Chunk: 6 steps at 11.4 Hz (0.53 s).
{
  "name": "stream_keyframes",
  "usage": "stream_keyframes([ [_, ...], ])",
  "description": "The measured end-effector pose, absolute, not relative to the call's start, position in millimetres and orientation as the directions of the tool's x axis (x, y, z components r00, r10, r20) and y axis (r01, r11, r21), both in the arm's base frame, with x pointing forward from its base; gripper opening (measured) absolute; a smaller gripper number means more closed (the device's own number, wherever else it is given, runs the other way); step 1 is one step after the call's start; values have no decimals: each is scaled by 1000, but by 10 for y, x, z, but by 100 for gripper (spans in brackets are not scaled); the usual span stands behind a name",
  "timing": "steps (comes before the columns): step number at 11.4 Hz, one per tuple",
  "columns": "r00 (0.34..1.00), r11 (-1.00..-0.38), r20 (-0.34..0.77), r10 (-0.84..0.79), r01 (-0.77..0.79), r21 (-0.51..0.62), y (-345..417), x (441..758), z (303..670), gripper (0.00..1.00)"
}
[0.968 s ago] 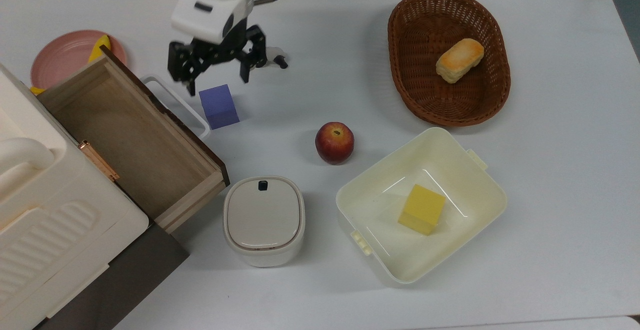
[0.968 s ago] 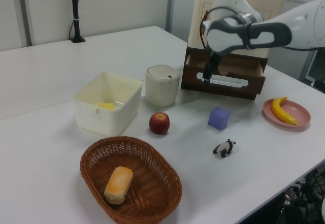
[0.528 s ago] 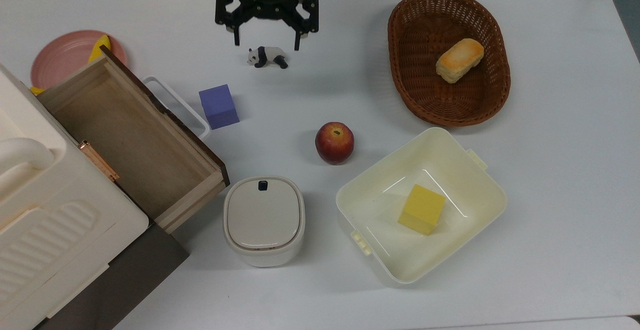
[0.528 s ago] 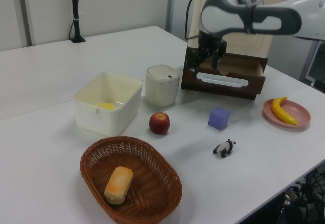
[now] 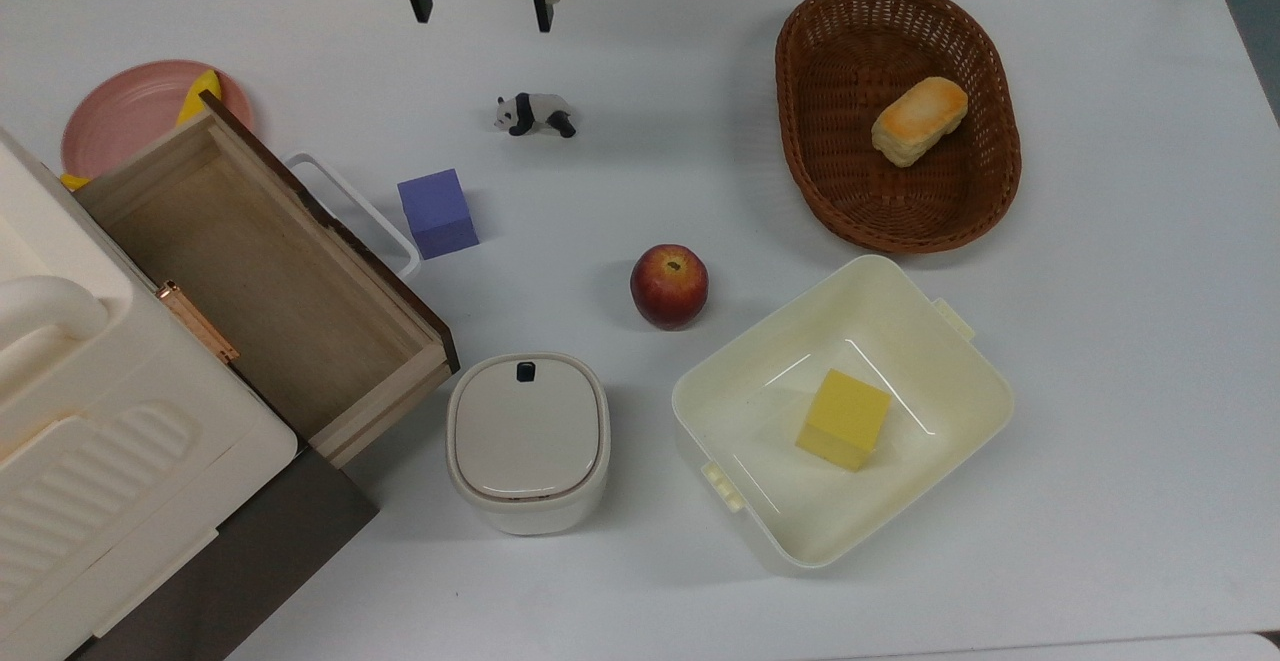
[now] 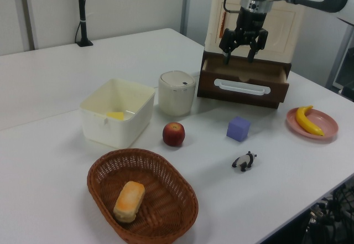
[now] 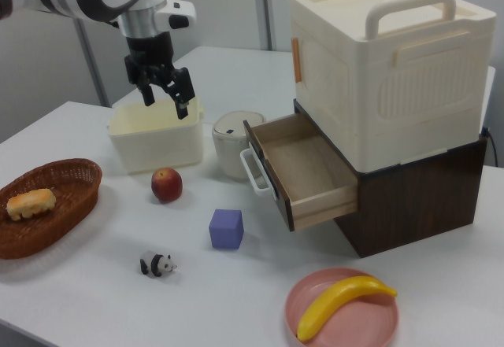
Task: Slide the drawer open
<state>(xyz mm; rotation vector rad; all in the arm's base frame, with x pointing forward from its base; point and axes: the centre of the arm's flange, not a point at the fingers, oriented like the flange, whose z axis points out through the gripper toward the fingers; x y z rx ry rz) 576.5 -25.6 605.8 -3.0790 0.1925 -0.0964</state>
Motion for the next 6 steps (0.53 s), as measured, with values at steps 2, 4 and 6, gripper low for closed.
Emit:
stream_keyframes([
  [2, 995, -995, 56, -85, -82, -59, -127, 5752, 6072, 100],
  [4, 996, -996, 56, -71, -68, -59, -97, 5753, 6070, 100],
  [6, 998, -998, 56, -43, -40, -58, -111, 5751, 6064, 100],
])
